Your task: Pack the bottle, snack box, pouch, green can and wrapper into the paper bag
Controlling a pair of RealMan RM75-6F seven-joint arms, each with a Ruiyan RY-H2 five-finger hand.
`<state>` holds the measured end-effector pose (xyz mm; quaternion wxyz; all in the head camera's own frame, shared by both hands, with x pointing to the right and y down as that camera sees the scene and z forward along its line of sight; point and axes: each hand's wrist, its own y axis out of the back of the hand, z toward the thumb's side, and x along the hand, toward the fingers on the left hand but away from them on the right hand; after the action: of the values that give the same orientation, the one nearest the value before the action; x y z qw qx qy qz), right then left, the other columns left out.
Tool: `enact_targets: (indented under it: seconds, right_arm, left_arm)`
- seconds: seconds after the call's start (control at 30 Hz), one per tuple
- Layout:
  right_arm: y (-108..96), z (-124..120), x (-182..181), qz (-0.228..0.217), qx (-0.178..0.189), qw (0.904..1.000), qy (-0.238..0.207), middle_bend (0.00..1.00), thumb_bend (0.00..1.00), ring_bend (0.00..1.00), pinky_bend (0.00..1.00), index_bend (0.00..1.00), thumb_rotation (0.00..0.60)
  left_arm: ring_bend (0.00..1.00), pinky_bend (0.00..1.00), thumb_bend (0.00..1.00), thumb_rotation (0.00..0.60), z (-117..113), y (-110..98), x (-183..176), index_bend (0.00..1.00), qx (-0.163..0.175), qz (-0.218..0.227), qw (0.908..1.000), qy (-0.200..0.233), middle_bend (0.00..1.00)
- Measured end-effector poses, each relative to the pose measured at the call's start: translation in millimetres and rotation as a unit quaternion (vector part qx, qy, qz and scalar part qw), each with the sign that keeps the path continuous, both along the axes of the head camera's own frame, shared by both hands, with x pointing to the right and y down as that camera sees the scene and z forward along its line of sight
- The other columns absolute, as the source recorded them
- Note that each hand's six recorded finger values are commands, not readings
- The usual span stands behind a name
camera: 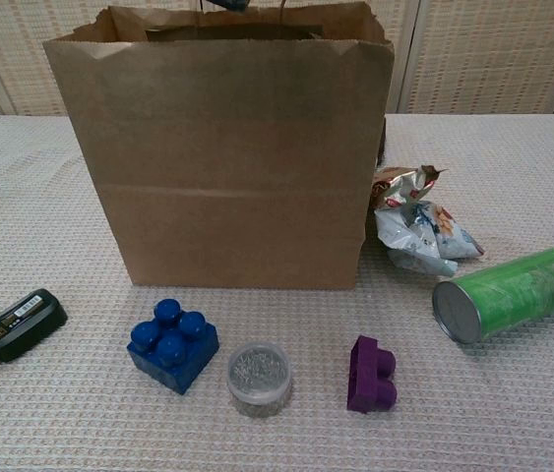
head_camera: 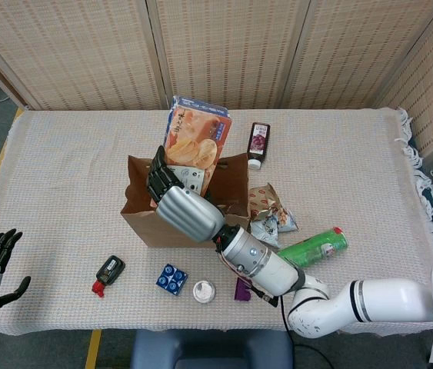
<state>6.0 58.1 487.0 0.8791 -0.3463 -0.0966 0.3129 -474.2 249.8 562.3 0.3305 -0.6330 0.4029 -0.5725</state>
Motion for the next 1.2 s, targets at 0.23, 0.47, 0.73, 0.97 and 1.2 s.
enact_targets:
  seconds: [0.23,0.47,0.73,0.97,1.2]
  right_arm:
    - [-11,14,13,0.026,0.004,0.9987,0.043,0.6,0.16,0.56,0.46,0.61,0.6]
    - [-1,33,13,0.014,-0.009,0.9972,0.073,0.58,0.16,0.46,0.39,0.42,0.6]
    - [3,39,10,0.005,0.004,0.9959,0.091,0.32,0.15,0.16,0.15,0.07,0.6]
    - [2,37,14,0.011,0.013,0.9948,0.101,0.15,0.11,0.01,0.04,0.0,0.6]
    - [5,38,19,0.011,0.017,0.9936,0.111,0.07,0.08,0.0,0.0,0.0,0.6]
  left_arm:
    - [0.0,0.0,0.33,0.6,-1,1,-1,0.0,0.001,-0.002,1.0,0.001,0.0]
    - [0.0,0.0,0.33,0.6,-1,1,-1,0.0,0.001,-0.002,1.0,0.002,0.0]
    - [0.0,0.0,0.33,0.6,-1,2,-1,0.0,0.001,-0.004,1.0,0.004,0.0]
    - [0.0,0.0,0.33,0.6,-1,2,-1,0.0,0.001,-0.004,1.0,0.004,0.0]
    - [0.0,0.0,0.33,0.6,-1,2,-1,0.0,0.001,-0.003,1.0,0.003,0.0]
